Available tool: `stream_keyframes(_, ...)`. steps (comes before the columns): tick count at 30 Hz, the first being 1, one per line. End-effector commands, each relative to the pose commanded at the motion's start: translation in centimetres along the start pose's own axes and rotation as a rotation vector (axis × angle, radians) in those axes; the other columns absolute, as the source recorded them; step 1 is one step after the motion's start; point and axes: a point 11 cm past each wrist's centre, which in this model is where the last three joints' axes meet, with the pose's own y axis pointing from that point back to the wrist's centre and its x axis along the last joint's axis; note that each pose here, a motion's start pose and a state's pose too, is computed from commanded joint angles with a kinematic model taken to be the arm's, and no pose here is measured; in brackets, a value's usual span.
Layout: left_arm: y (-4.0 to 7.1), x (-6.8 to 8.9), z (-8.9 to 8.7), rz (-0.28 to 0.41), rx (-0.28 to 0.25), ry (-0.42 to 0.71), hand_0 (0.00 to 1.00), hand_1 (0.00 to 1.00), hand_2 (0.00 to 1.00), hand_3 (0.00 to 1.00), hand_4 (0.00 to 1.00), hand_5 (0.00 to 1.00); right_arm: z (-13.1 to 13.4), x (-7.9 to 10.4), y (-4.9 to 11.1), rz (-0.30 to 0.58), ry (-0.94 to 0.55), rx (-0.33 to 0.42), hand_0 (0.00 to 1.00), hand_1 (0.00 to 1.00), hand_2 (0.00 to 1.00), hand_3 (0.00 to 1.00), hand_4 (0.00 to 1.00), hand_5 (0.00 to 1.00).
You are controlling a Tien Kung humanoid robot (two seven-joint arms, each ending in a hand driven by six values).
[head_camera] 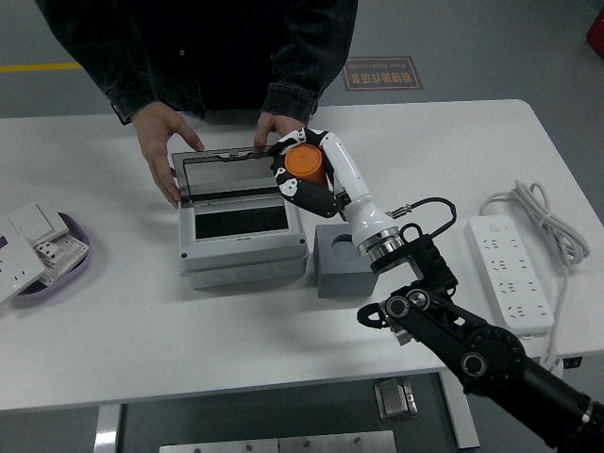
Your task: Pick up the cylinder from the cube,place it in the box,flap close box
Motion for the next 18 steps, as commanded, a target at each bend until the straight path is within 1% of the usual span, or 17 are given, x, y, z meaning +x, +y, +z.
stream_keyframes(2, 0.0, 0.1, 0.0, 0.001, 0.001, -0.001, 0.598, 0.58, 0.556, 0.601, 0.663, 0.256, 0.1, -0.9, -0.6, -0.053, 0.06, -0.023, 0.063, 0.216, 0.306, 0.197, 0.002, 0.002)
stream_keyframes(3, 0.0, 0.1, 0.0, 0.001, 0.001, -0.001, 0.598, 0.58, 0.556, 0.602, 0.664, 0.255, 0.2, -1.4, -0.9, -0.088, 0.095, -0.041, 0.002, 0.167, 0.305, 0.194, 0.002, 0.002)
stream_keyframes(5, 0.0, 0.2, 0.0, 0.002, 0.002, -0.003, 0.598, 0.58, 0.556, 0.602, 0.664, 0.255, 0.5, -2.5, -1.3, -0.148, 0.164, -0.075, 0.002, 0.167, 0.305, 0.194, 0.002, 0.002)
stream_keyframes(8, 0.0, 0.2, 0.0, 0.003, 0.004, -0.003, 0.598, 0.58, 0.556, 0.602, 0.664, 0.255, 0.8, -3.6, -1.8, -0.212, 0.262, -0.12, 0.002, 0.167, 0.305, 0.194, 0.002, 0.002)
stream_keyframes(9, 0.0, 0.2, -0.1, 0.003, 0.005, -0.003, 0.598, 0.58, 0.556, 0.602, 0.665, 0.257, 0.9, -3.9, -2.1, -0.232, 0.301, -0.134, 0.002, 0.175, 0.318, 0.198, 0.002, 0.002)
stream_keyframes(14, 0.0, 0.2, -0.2, 0.004, 0.008, -0.003, 0.598, 0.58, 0.556, 0.602, 0.665, 0.257, 1.1, -4.7, -2.6, -0.287, 0.452, -0.196, 0.002, 0.175, 0.318, 0.198, 0.002, 0.002)
stream_keyframes(15, 0.0, 0.2, -0.2, 0.004, 0.008, -0.002, 0.598, 0.58, 0.556, 0.602, 0.666, 0.259, 1.2, -4.8, -2.6, -0.293, 0.471, -0.207, 0.002, 0.192, 0.347, 0.208, 0.002, 0.002)
stream_keyframes(18, 0.0, 0.3, -0.1, 0.005, 0.006, -0.002, 0.598, 0.58, 0.556, 0.602, 0.666, 0.259, 1.4, -5.1, -2.8, -0.317, 0.507, -0.24, 0.002, 0.192, 0.347, 0.208, 0.002, 0.002)
